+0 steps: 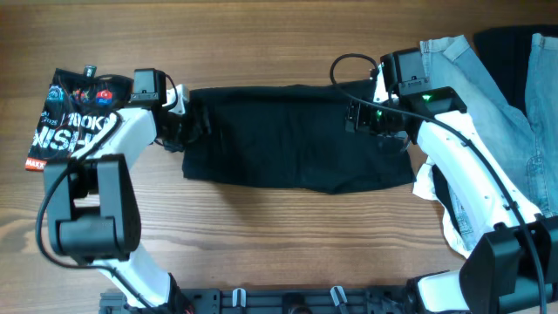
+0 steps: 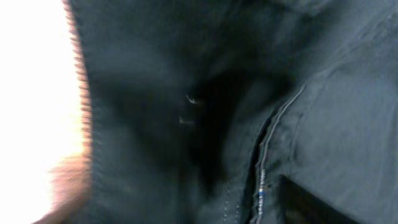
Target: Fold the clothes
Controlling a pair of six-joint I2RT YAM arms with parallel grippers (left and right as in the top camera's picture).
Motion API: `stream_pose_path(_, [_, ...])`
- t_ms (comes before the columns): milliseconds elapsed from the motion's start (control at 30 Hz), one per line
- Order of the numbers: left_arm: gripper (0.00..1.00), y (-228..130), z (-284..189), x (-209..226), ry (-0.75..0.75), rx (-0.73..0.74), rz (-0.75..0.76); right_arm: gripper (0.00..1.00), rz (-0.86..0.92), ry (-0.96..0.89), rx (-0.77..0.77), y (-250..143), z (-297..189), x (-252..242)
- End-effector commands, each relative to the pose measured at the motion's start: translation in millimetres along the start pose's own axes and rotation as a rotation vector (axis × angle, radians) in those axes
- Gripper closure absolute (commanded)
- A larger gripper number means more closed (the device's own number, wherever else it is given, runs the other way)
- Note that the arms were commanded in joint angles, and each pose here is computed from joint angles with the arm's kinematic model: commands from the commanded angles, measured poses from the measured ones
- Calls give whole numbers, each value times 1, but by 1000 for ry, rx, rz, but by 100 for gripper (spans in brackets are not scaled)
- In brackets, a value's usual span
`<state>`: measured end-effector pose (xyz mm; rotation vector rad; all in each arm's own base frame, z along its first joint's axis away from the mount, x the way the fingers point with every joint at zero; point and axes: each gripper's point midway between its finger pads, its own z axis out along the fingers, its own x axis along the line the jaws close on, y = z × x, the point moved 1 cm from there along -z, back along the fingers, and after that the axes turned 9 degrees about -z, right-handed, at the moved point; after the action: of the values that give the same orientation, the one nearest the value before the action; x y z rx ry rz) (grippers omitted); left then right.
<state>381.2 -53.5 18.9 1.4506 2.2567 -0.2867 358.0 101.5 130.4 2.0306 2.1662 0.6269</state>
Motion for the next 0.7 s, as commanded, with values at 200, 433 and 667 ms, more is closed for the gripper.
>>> stream_pose_path(200, [96,-31,14,39,33,157,-133,56,-77,135,115,-25,23,50])
stream_pose_path(433, [96,-14,-71,18,108,30,-112,58,-188,300,366,-88,99,120])
stream_pose_path(667, [96,-7,-167,-37,-22,-198,-49,59,-283,468,400,-129,148,195])
